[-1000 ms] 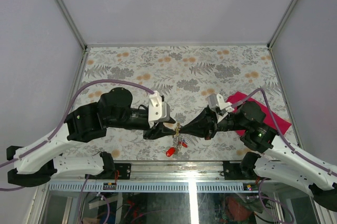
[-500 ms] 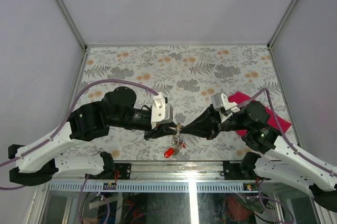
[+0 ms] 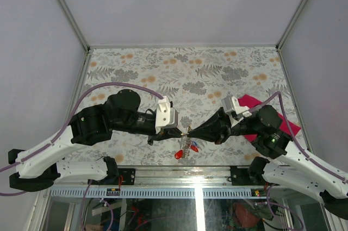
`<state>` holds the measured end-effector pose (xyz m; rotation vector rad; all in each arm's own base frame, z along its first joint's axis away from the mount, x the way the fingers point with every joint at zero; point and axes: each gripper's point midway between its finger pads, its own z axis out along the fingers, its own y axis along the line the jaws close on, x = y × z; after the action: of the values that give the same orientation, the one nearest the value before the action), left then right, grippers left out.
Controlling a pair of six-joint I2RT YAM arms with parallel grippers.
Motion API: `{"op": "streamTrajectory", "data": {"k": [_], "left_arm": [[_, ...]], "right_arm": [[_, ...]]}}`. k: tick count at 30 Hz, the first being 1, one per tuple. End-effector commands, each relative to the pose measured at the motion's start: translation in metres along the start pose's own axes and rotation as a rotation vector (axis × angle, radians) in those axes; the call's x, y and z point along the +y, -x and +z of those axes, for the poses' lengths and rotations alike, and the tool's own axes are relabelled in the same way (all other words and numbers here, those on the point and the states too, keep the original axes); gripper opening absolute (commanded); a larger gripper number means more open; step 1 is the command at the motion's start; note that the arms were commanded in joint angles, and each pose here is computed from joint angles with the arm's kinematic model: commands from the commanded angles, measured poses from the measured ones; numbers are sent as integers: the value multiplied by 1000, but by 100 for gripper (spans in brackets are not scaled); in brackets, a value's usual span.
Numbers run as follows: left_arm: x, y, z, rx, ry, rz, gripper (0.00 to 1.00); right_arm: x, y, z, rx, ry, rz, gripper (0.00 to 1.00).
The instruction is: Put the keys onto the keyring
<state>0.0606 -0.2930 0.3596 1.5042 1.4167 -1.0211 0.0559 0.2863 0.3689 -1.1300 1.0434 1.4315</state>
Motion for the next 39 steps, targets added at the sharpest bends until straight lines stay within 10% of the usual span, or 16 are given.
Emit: {"op": "streamTrajectory", "data": {"k": [1,25,39], "left_arm": [[-2,20,-5,-64,-5,33,0],[18,41,2,-293,127,-46,0],[15,67,-20,-434,151,-31,28]], "right_arm": [[10,46,-1,-119,11,-96,0],[-22,92,-15,-508,-184,-98,0],[-9,82,-9,-416,-110,-129,0]]}}
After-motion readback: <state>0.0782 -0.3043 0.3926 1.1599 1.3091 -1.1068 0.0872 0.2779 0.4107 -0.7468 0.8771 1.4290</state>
